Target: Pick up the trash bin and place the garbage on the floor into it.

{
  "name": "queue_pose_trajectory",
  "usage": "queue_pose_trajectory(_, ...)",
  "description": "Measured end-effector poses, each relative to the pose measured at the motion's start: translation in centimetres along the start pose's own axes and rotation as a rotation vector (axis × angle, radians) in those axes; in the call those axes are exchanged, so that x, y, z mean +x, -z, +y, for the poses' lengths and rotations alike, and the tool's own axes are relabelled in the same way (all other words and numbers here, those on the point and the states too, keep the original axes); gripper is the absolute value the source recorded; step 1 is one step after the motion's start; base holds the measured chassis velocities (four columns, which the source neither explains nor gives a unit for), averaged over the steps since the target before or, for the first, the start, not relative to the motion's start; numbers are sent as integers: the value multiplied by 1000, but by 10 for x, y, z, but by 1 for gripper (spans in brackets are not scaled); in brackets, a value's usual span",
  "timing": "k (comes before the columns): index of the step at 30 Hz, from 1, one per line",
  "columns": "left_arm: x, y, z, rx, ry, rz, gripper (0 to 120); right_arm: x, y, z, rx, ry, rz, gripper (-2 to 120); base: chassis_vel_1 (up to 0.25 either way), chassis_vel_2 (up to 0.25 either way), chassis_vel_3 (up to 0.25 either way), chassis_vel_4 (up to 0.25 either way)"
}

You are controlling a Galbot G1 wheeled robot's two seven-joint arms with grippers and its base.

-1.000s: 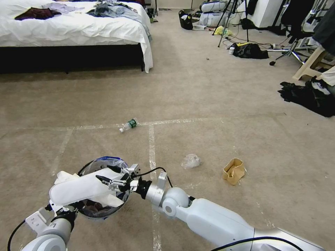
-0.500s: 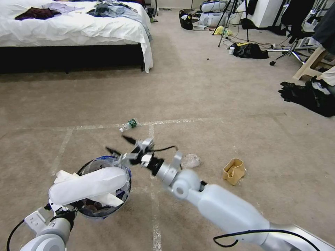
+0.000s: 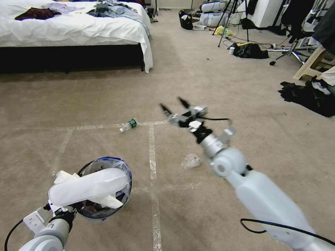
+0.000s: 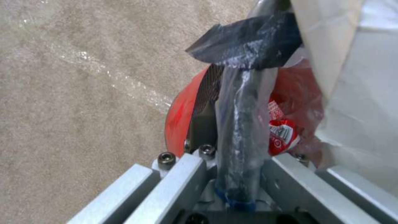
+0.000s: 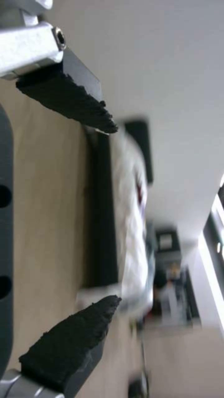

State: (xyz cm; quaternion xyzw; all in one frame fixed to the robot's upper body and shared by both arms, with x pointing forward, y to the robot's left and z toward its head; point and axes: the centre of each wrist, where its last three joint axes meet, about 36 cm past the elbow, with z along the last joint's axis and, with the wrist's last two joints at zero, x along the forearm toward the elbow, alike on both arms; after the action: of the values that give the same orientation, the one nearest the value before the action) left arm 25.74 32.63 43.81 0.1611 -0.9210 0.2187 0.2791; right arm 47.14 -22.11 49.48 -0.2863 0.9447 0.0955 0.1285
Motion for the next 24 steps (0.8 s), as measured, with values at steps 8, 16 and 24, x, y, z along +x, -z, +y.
queue_pose_trajectory(8,2,-1,-2,-13,-18,3,0,54,0,-22,209,-224,53,98,0,0,0,0)
queue_pose_trajectory(16,3,1,-5,-17,-34,-6,0,104,9,-36,284,-408,-35,99,0,0,0,0)
queue_pose_trajectory(24,4,2,-6,-20,-39,-8,0,127,5,-37,293,-476,-62,99,0,0,0,0)
